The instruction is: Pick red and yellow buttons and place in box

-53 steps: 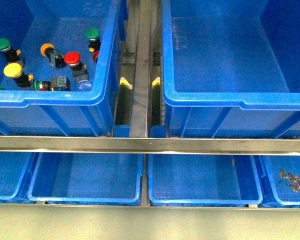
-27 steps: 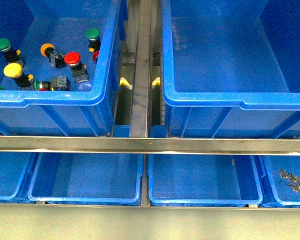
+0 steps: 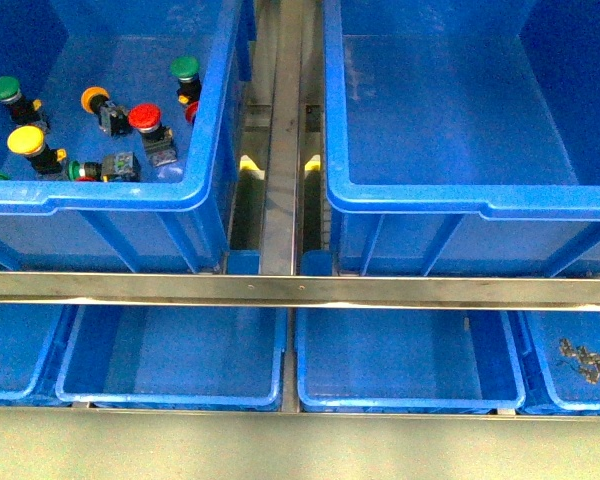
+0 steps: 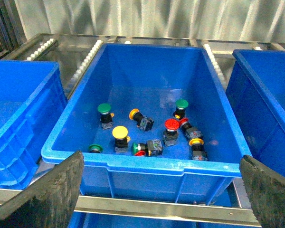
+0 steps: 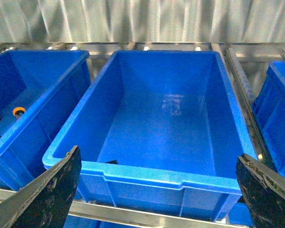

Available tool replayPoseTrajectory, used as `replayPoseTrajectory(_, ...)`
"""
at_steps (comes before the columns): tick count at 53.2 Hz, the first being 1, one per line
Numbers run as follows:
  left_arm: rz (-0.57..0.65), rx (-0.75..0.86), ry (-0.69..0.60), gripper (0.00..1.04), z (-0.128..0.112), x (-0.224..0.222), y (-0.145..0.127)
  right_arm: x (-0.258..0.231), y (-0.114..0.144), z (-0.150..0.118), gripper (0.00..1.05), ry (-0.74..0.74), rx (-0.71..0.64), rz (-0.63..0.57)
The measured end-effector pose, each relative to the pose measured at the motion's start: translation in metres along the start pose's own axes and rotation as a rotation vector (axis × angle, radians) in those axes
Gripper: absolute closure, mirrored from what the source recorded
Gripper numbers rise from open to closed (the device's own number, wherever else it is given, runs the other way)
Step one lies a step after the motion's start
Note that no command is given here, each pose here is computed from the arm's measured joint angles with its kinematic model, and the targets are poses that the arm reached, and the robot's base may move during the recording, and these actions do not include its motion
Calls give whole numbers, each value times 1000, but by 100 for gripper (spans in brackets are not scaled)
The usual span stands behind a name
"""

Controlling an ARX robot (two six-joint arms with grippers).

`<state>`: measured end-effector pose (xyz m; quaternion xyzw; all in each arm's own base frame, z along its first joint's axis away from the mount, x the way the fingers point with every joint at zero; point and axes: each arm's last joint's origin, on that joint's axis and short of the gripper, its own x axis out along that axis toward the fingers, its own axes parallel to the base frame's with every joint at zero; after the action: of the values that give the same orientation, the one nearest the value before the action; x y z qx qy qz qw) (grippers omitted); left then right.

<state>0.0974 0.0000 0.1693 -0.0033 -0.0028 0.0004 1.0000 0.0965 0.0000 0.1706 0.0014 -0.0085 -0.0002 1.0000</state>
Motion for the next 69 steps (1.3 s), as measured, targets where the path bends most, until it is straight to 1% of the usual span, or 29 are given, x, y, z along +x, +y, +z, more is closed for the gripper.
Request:
replayPoseTrajectory(29,0,-1,0,8,0,0,0,0,0,0,7,0,0,0)
replayPoseTrajectory(32,53,-56,127,8,-1,0,2,0,0,0,7,0,0,0)
replayPoseTrajectory(35,131,-174,353,8,3,6,9,0,0,0,7,0,0,-2)
replayPoseTrajectory(37,160,-230,406,8,9,15,17,0,0,0,7,0,0,0)
replayPoseTrajectory(40,174,-267,398,8,25,32,31,0,0,0,7,0,0,0)
replayPoseTrajectory(46,81,-208,384,8,48,62,53,0,0,0,7,0,0,0)
replayPoseTrajectory(49,39,-146,396,8,53,76,59,0,0,0,7,0,0,0)
replayPoseTrajectory(53,-48,-46,425,8,54,102,68,0,0,0,7,0,0,0)
replayPoseTrajectory(59,-99,83,468,8,43,142,80,0,0,0,7,0,0,0)
replayPoseTrajectory(62,-126,139,497,8,32,166,83,0,0,0,7,0,0,0)
replayPoseTrajectory(63,-131,152,493,8,33,171,84,0,0,0,7,0,0,0)
replayPoseTrajectory(69,-228,141,579,8,15,213,80,0,0,0,7,0,0,0)
